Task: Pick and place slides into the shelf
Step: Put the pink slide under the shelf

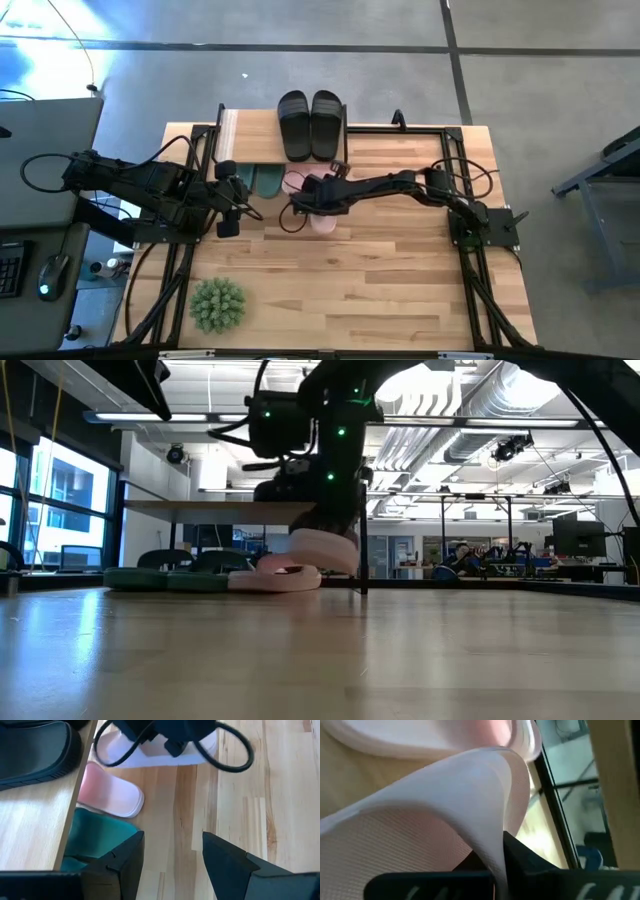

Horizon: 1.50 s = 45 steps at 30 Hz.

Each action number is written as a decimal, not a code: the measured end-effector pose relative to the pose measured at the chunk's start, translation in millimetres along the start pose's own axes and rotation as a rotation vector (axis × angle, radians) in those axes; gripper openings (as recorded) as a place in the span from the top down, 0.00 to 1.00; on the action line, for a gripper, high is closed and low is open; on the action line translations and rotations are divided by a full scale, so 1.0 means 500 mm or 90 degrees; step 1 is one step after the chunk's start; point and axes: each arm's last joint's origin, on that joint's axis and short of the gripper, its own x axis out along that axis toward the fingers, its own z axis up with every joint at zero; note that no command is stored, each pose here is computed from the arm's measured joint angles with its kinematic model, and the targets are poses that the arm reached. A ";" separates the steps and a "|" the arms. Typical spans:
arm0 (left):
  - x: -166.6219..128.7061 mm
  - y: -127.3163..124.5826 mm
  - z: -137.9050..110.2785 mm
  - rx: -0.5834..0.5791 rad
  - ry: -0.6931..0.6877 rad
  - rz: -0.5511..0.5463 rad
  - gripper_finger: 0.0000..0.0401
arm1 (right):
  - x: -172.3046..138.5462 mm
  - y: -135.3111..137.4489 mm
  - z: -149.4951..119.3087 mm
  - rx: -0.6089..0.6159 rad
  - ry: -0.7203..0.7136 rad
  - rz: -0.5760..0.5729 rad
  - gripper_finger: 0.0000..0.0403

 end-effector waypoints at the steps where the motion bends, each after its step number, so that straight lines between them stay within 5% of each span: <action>1: 0.000 0.000 0.000 0.000 0.000 0.000 0.54 | -0.003 0.000 -0.005 0.001 0.007 -0.005 1.00; 23: 0.000 0.000 0.000 0.000 0.000 0.001 0.54 | 0.052 -0.042 0.010 0.067 0.039 0.002 1.00; 45: 0.000 0.000 0.001 -0.001 -0.002 0.000 0.54 | 0.064 -0.009 0.012 -0.016 0.019 0.011 1.00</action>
